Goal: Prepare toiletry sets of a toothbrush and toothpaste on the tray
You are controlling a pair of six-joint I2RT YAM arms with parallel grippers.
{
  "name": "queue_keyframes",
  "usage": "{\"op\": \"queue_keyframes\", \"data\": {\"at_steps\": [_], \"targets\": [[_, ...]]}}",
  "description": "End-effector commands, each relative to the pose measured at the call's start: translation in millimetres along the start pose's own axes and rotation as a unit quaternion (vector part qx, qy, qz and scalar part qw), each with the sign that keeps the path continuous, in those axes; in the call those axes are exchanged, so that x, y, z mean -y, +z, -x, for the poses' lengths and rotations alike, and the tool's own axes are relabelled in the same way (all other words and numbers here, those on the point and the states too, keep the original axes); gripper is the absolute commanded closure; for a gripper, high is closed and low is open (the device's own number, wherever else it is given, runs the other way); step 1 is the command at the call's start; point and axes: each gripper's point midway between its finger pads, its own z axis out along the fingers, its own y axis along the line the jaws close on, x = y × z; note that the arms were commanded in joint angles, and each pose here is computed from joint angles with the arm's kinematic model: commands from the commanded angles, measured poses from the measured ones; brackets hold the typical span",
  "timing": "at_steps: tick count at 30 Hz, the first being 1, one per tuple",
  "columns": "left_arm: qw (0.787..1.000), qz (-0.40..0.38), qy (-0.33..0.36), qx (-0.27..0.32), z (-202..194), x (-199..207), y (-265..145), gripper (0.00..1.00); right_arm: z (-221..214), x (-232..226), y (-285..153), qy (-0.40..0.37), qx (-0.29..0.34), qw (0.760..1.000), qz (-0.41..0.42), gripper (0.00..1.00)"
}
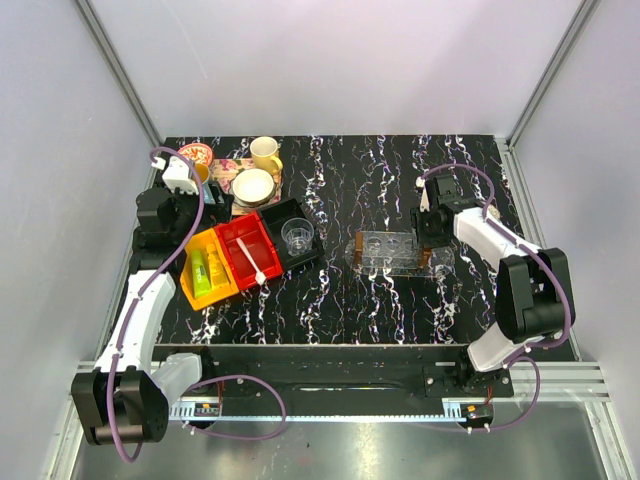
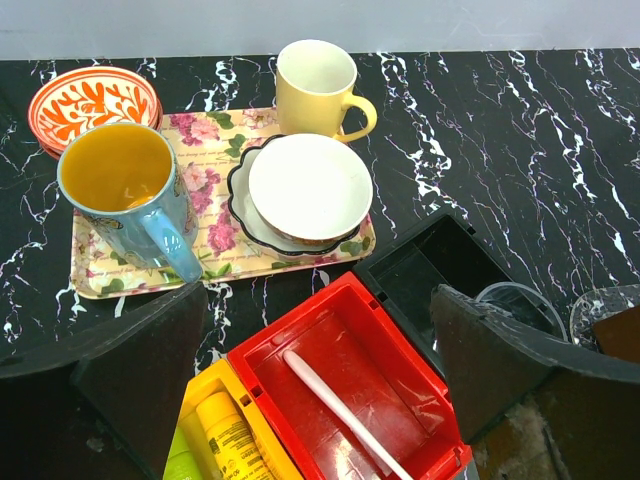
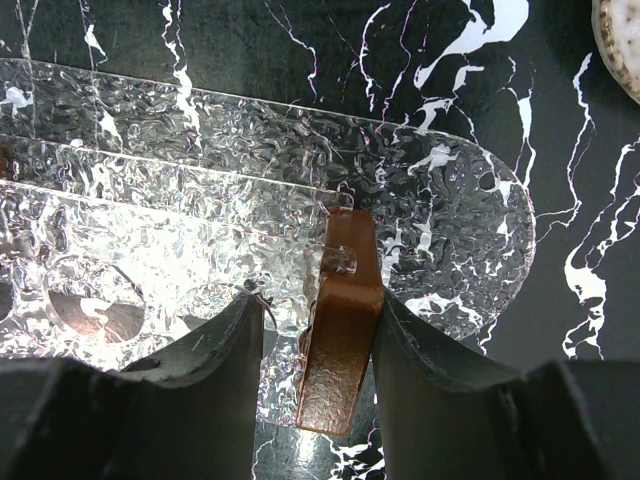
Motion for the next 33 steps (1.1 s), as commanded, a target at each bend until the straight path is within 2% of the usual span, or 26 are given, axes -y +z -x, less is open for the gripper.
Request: {"op": "queue_keyframes", "data": {"at_steps": [1, 33], "targets": [[0.999, 0.001, 0.008, 0.032, 16.3, 1.5, -2.5, 0.01, 24.9, -7.5, -17.2, -0.003, 0.058, 0.998, 0.01, 1.0], [1.0, 0.001, 0.007, 0.031, 15.5, 1.1, -1.9, 0.01, 19.1, -11.8, -12.3, 0.005, 0.053, 0.998, 0.017, 1.0]]}}
